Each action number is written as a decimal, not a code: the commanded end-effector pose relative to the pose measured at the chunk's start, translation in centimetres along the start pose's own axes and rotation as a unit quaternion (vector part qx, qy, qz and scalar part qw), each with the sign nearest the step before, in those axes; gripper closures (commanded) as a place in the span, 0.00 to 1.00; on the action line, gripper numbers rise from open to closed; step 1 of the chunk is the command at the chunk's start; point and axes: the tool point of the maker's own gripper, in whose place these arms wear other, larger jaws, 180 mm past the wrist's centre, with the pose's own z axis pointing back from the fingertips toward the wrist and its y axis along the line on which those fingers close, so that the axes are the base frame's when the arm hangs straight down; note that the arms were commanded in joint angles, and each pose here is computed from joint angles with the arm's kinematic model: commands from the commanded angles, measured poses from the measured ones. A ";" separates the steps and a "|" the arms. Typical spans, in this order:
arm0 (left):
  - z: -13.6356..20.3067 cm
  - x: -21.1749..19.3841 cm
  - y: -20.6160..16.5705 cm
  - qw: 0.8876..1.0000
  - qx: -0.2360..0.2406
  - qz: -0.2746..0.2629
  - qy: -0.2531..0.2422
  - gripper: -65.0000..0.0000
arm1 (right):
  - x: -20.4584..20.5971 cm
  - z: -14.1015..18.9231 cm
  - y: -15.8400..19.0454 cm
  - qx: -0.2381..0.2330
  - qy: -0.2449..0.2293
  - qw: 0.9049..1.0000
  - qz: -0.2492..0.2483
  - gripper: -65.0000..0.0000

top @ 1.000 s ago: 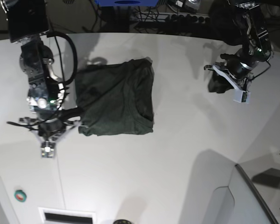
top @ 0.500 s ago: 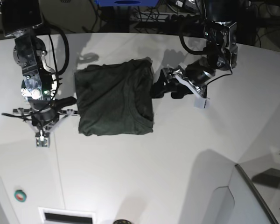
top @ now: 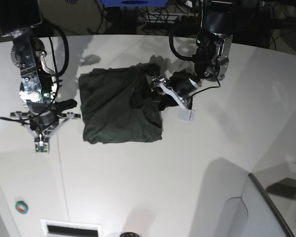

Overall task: Layout the t-shirt on the table in an organized manner, then fold the t-shirt properly
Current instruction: 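Grasp the bundle side with the left gripper and tuck it under, then push the bundle edge with the left gripper to flatten and square it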

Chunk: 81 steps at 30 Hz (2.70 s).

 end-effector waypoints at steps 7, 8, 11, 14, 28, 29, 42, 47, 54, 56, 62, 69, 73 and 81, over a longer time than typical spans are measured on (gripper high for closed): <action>-1.2 -1.9 0.8 0.999 0.014 0.034 0.024 0.10 | 1.6 0.1 -0.8 -0.010 -0.026 1.000 0.000 0.97; -1.4 -1.9 0.7 0.999 0.012 0.036 0.024 0.17 | 1.6 0.1 -0.9 -0.010 -0.026 1.000 0.000 0.97; -2.1 -1.7 0.4 0.999 0.008 0.037 0.027 0.58 | 1.5 0.1 -0.9 -0.010 -0.025 1.000 0.000 0.97; -2.4 -1.1 -0.2 0.999 0.000 0.029 0.022 1.00 | 1.1 0.0 -2.3 -0.025 -0.020 0.999 -0.005 0.97; 2.7 5.7 0.8 0.956 0.062 -0.222 0.182 1.00 | 0.0 0.0 -6.1 -0.066 -0.009 0.997 -0.037 0.97; 3.0 5.9 1.1 0.948 0.067 -0.238 0.200 1.00 | 0.0 0.0 -6.1 -0.066 -0.008 0.997 -0.037 0.97; 2.6 6.3 1.5 0.784 0.068 -0.489 0.376 1.00 | -1.3 0.3 -5.7 -0.061 0.004 0.997 -0.037 0.97; -1.2 4.8 -1.2 0.743 0.062 -0.553 0.373 1.00 | -1.6 0.3 -5.8 -0.063 0.008 0.997 -0.038 0.97; -4.8 3.3 -4.7 0.695 0.060 -0.621 0.357 1.00 | -3.0 0.8 -10.7 -0.123 0.021 0.985 -0.123 0.97; -5.5 3.3 -5.4 0.686 0.062 -0.634 0.352 1.00 | -3.2 0.9 -11.3 -0.129 0.022 0.983 -0.128 0.97; -6.3 3.4 -6.5 0.679 0.061 -0.646 0.343 1.00 | -3.9 1.0 -11.4 -0.131 0.028 0.983 -0.124 0.97; -6.8 2.3 -6.4 0.682 0.056 -0.638 0.353 1.00 | -4.2 1.1 -11.4 -0.131 0.031 0.983 -0.124 0.97; -7.4 2.1 -7.5 0.689 0.041 -0.639 0.341 1.00 | -4.2 1.1 -11.4 -0.131 0.031 0.983 -0.124 0.97; -7.6 1.2 -7.9 0.671 0.029 -0.655 0.347 1.00 | -4.3 1.1 -11.5 -0.132 0.032 0.983 -0.122 0.97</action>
